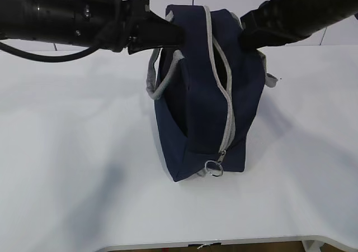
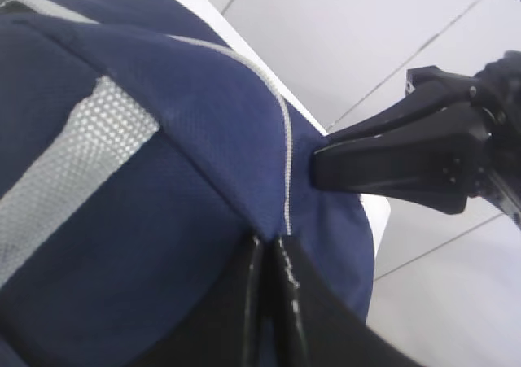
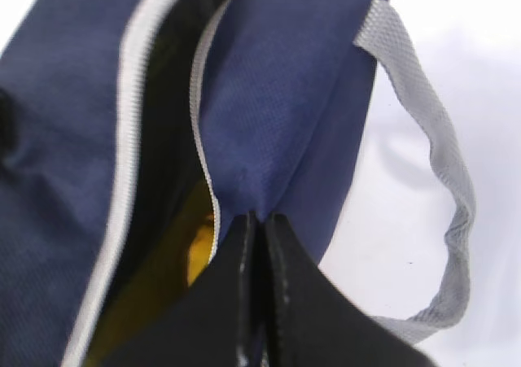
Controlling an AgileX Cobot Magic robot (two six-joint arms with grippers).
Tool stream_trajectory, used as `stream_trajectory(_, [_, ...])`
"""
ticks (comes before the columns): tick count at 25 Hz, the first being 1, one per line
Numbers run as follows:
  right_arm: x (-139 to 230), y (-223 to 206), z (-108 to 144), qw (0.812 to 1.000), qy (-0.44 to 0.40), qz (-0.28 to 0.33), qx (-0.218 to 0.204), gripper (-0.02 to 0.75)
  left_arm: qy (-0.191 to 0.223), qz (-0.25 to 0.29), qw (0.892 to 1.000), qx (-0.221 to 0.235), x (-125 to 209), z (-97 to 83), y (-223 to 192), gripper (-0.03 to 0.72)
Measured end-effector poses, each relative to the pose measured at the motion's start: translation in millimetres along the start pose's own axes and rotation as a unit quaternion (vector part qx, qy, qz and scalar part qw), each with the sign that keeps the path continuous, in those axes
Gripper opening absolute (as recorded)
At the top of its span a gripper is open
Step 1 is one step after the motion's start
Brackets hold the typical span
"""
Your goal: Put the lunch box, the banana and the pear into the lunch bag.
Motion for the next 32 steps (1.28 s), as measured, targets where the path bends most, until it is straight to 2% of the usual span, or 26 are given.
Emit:
stream_trajectory(4, [3,-2,-1,1.0,-0.007,-0.009,0.008,0.018,-0.023,0.004,1.0,0.001,-1,1.9,-6,-0.017])
stream_trajectory(9, [-2,-2,-5,0.999,-0.01,-0.036,0.025,0.018,-0.027,0.007,1.0,-0.009,0,11.1,-12,-0.017])
stream_trajectory(23, [4,-4,-4,0.999,-0.034,-0.028,0.023,0.018,-0.037,-0.018,0.997,-0.058,-6,25.5,-15,-0.018])
stream_trajectory(32, [22,-9,-8,0.994,-0.067,-0.064,0.06,0.018,-0.112,-0.009,0.992,-0.056,-4,26.9,-16,-0.018])
Point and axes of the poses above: a point on each arm's last joint axis where the gripper is mounted, y pointing back along that axis away from the gripper, z along the wrist's bending axis when the last joint is at zero, x = y × z, the point moved 2 cm from there along -y, pointing out along that axis toward the gripper, and after that the axes turned 7 degrees about y, right-handed, at the moved point
